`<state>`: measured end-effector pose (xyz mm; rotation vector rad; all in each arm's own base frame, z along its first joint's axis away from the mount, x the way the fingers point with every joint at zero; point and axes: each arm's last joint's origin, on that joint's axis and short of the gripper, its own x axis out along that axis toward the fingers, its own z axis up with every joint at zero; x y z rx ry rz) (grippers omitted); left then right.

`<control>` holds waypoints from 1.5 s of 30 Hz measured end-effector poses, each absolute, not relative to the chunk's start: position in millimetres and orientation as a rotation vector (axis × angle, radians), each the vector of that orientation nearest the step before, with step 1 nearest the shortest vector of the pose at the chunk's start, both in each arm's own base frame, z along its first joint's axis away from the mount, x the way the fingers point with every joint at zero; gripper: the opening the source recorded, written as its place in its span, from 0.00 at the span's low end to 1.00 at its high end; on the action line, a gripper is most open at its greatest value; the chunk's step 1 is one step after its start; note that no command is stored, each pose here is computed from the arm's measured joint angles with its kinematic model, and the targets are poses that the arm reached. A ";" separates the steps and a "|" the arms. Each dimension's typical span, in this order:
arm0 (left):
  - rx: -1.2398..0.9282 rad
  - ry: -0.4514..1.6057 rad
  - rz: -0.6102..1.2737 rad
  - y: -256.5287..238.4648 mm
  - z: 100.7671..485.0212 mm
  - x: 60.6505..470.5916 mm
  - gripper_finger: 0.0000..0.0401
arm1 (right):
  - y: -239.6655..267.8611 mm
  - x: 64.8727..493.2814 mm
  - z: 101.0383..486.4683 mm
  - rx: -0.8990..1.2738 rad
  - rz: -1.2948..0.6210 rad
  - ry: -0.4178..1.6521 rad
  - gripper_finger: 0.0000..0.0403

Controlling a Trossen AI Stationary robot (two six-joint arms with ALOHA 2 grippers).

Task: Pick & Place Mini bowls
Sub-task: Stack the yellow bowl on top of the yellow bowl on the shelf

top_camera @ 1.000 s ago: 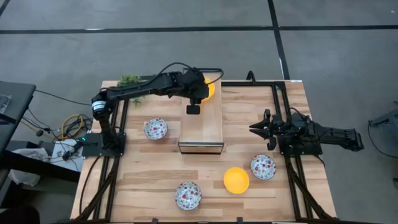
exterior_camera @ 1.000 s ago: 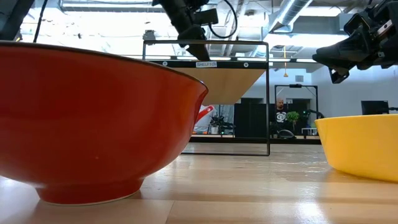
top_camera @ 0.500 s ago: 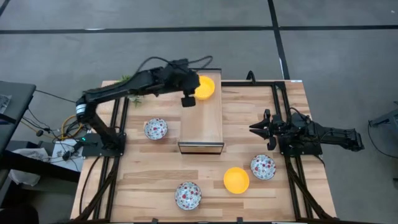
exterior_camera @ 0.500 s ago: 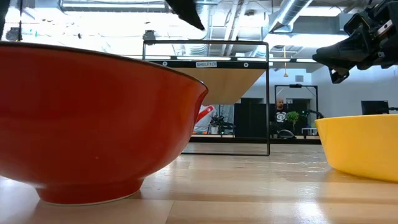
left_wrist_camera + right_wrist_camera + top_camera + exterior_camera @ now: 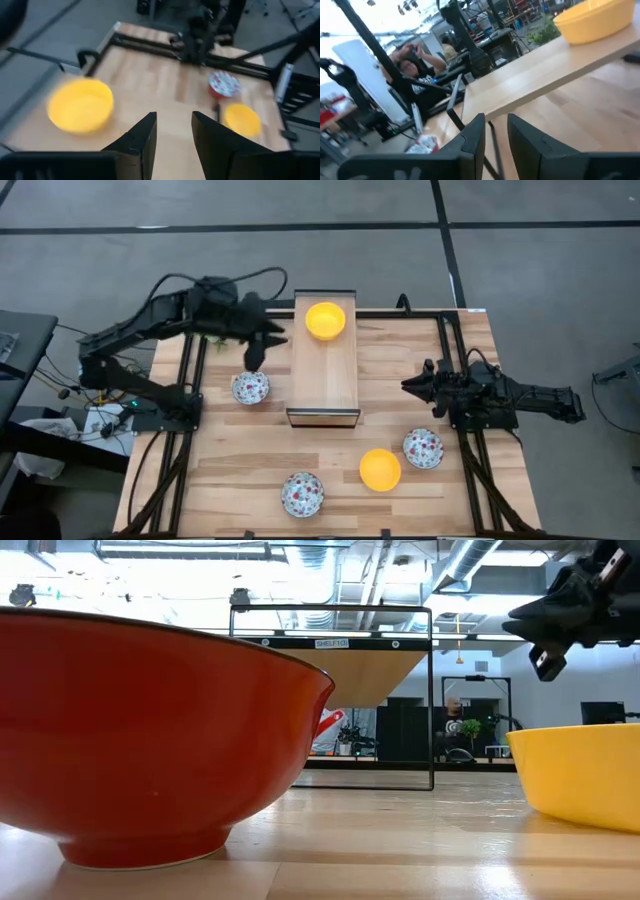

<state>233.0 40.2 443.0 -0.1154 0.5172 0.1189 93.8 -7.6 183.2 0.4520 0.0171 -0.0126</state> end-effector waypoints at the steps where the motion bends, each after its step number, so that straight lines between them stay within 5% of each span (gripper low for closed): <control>1: -0.133 0.526 0.110 36.0 437.2 227.8 0.30 | -7.6 93.8 183.2 0.476 -0.013 0.017 0.18; 19: -0.374 0.481 -0.099 -22.7 315.3 170.2 0.30 | -7.9 93.8 183.2 0.675 -0.022 0.013 0.18; 45: -0.423 0.138 -0.212 -26.6 190.4 131.3 0.30 | 18.7 103.0 250.7 0.473 0.164 -0.059 0.18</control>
